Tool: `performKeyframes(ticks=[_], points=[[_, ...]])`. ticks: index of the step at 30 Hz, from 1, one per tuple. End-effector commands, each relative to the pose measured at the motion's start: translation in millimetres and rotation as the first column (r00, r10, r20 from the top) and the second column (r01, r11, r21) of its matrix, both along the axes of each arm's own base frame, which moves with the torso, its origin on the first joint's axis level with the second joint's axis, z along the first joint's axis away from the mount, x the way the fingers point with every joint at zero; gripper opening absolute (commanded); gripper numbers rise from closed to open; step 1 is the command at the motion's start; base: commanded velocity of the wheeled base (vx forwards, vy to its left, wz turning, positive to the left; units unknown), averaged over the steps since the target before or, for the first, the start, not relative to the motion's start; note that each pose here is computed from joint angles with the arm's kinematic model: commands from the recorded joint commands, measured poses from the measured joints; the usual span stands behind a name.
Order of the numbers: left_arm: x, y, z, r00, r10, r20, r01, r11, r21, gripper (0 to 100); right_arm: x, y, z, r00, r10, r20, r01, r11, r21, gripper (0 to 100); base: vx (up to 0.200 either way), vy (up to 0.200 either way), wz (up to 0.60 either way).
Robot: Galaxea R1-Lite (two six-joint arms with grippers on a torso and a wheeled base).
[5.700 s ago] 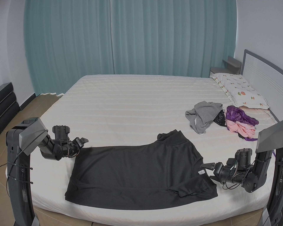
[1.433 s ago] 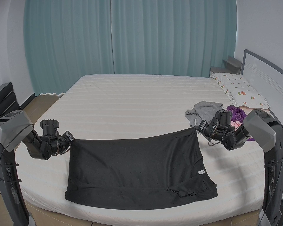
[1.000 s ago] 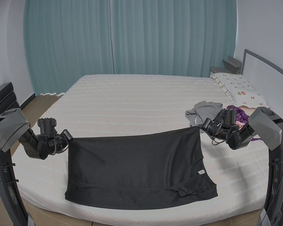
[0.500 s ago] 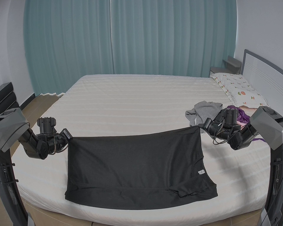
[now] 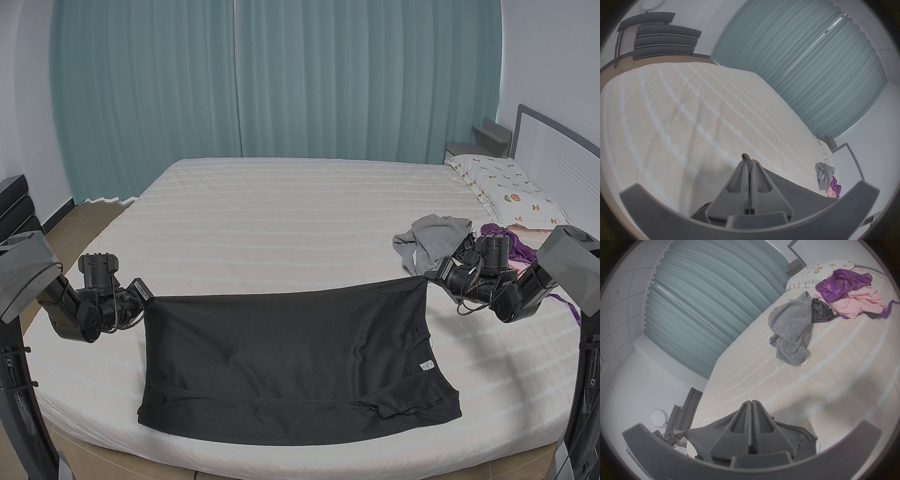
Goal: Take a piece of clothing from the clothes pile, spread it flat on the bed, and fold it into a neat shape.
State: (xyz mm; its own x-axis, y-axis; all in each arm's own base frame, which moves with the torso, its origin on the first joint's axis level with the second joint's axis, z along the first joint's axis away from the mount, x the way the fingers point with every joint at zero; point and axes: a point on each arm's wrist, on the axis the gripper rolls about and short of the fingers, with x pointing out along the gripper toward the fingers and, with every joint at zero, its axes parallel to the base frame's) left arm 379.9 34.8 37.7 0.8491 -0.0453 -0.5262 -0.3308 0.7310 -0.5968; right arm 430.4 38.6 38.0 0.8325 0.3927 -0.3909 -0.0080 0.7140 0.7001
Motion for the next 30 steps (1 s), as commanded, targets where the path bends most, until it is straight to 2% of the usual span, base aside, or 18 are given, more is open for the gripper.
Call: performKeyframes(ticks=[1,6,14,21,25,30], points=[[-10,-1,-3,1.0,-0.005,-0.028,0.005,1.0,-0.01,0,-11,-4,6,1.0,0.011,-0.013,-0.011,1.0,0.002,0,0.0,0.0,0.0],[-19,-7,-8,0.998,-0.012,-0.06,0.011,1.0,-0.002,0,-25,-6,-1,0.998,0.021,-0.057,-0.021,1.0,0.001,0,0.0,0.0,0.0],[-42,-10,-15,0.999,-0.022,-0.04,0.022,1.0,0.017,0,-55,-19,-14,0.988,0.061,-0.142,-0.06,0.998,0.01,0,0.0,0.0,0.0],[-70,-13,-34,0.993,-0.074,-0.096,0.082,0.994,0.079,0,-81,-26,-32,0.972,0.109,-0.21,-0.118,0.992,-0.034,0,0.0,0.0,0.0],[-86,-17,-46,0.989,-0.086,-0.123,0.097,0.992,0.08,0,-98,-25,-45,0.955,0.141,-0.262,-0.163,0.984,-0.066,0,0.0,0.0,0.0],[-100,-19,-56,0.986,-0.091,-0.142,0.102,0.992,0.075,0,-112,-24,-55,0.947,0.176,-0.27,-0.211,0.972,-0.106,0,0.0,0.0,0.0]])
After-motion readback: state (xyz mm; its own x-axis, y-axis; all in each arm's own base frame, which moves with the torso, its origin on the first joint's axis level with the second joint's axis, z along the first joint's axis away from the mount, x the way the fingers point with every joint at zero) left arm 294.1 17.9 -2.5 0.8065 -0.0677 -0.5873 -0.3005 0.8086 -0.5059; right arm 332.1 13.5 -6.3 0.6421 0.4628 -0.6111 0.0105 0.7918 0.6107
